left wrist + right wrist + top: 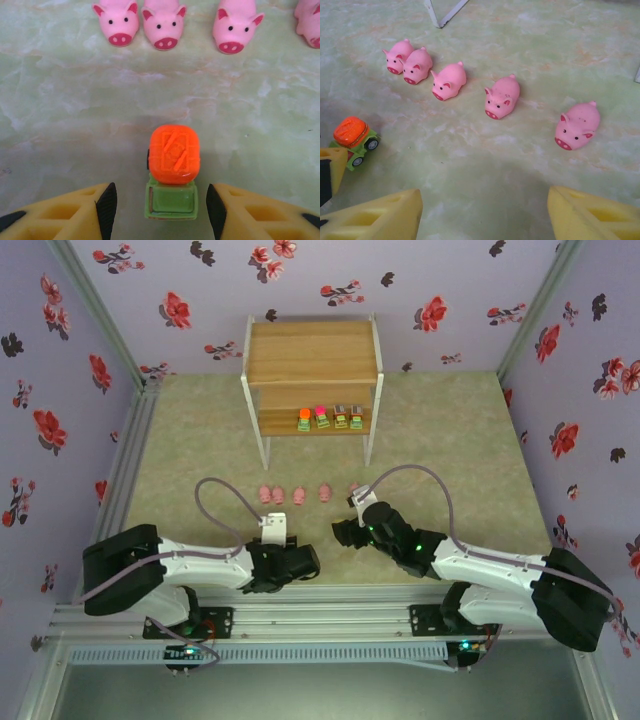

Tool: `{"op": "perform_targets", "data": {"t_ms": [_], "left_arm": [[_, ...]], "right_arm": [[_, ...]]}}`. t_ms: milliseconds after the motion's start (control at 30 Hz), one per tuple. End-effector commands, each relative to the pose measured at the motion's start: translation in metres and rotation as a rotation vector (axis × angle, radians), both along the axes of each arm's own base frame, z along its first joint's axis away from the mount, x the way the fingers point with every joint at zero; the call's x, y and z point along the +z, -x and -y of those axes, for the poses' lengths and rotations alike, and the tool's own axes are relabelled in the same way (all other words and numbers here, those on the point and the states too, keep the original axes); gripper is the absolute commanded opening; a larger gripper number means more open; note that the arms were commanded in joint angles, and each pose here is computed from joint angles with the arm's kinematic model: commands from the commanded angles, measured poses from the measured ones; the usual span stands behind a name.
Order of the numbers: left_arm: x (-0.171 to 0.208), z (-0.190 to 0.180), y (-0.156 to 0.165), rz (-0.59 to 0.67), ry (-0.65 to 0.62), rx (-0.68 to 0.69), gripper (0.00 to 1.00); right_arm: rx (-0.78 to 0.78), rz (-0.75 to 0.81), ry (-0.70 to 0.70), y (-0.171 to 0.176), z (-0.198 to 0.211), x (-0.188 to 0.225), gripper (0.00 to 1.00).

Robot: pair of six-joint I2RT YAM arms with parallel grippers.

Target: Place and organize the plastic toys onto the shelf

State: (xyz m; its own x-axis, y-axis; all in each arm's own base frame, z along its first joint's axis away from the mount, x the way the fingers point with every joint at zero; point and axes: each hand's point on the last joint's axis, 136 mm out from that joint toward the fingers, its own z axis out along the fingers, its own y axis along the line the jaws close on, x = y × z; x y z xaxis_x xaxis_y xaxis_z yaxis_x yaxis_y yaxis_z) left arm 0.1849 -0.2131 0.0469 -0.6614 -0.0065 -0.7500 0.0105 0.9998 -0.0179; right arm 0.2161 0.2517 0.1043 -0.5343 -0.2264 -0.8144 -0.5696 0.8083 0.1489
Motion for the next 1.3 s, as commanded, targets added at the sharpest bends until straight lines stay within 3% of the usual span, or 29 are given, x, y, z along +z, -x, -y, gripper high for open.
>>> {"op": "perform_targets", "data": {"t_ms": [0, 900, 1267], "left_arm": [[0.000, 0.000, -0.005, 0.045, -0.017, -0.004, 0.55], [-0.030, -0.003, -0.020, -0.013, -0.050, -0.007, 0.56], [-0.039, -0.002, -0.013, -0.050, -0.035, -0.002, 0.52]], "right_arm": [[0.008, 0.025, -0.007, -0.004, -0.007, 0.011, 0.56], [0.010, 0.020, -0.002, -0.003, -0.007, 0.009, 0.56], [0.008, 0.020, 0.001, -0.003, -0.007, 0.009, 0.56]]}}
